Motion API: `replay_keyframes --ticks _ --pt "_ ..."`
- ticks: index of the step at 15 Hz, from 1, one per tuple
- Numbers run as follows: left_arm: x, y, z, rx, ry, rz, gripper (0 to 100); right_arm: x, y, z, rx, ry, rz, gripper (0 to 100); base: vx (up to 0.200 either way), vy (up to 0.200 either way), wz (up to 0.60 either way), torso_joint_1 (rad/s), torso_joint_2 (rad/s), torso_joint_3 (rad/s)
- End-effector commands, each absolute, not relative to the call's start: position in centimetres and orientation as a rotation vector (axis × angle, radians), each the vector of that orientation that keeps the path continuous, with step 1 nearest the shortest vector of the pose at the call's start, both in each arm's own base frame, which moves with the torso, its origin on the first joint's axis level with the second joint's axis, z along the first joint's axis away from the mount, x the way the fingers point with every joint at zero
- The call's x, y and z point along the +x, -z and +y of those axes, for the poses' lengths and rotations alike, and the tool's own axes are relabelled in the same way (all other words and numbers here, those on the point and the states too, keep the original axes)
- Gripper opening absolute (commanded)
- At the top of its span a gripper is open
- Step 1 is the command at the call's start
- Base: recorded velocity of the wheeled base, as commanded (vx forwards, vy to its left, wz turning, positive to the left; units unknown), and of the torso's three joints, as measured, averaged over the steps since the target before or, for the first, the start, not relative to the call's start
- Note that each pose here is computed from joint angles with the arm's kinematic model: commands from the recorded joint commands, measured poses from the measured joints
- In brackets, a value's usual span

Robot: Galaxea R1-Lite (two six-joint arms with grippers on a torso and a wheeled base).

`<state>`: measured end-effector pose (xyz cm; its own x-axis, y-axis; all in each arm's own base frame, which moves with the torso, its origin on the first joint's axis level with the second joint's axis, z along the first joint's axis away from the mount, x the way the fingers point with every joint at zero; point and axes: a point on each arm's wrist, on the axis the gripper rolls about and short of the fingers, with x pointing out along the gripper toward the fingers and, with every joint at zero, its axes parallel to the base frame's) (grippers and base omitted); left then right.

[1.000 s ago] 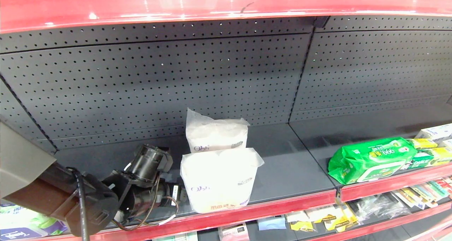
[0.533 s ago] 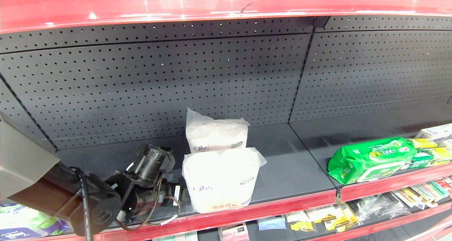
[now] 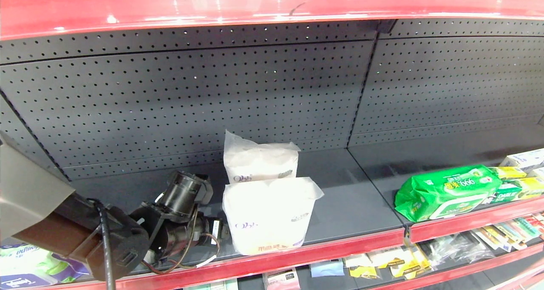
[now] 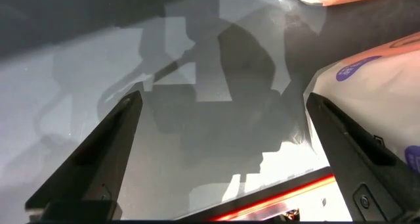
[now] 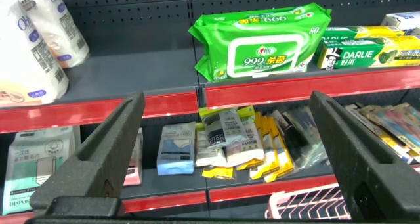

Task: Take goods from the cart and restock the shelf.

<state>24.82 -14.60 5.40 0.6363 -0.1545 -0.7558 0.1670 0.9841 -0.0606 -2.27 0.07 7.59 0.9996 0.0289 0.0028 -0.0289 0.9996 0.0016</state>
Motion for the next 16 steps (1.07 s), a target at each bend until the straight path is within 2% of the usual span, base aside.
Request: replay_keyframes --ticks 1,16 --pt "24.83 -5.36 -14.61 0.016 0.183 0.863 100 -2.27 -7.60 0.07 0.001 -0.029 -0.003 100 0.000 0.000 0.00 0.000 0.00 0.000" --pt "24.79 -4.69 -15.01 0.037 0.196 0.885 100 -2.27 -7.58 0.07 0.002 -0.029 -0.002 100 0.000 0.000 0.00 0.000 0.00 0.000"
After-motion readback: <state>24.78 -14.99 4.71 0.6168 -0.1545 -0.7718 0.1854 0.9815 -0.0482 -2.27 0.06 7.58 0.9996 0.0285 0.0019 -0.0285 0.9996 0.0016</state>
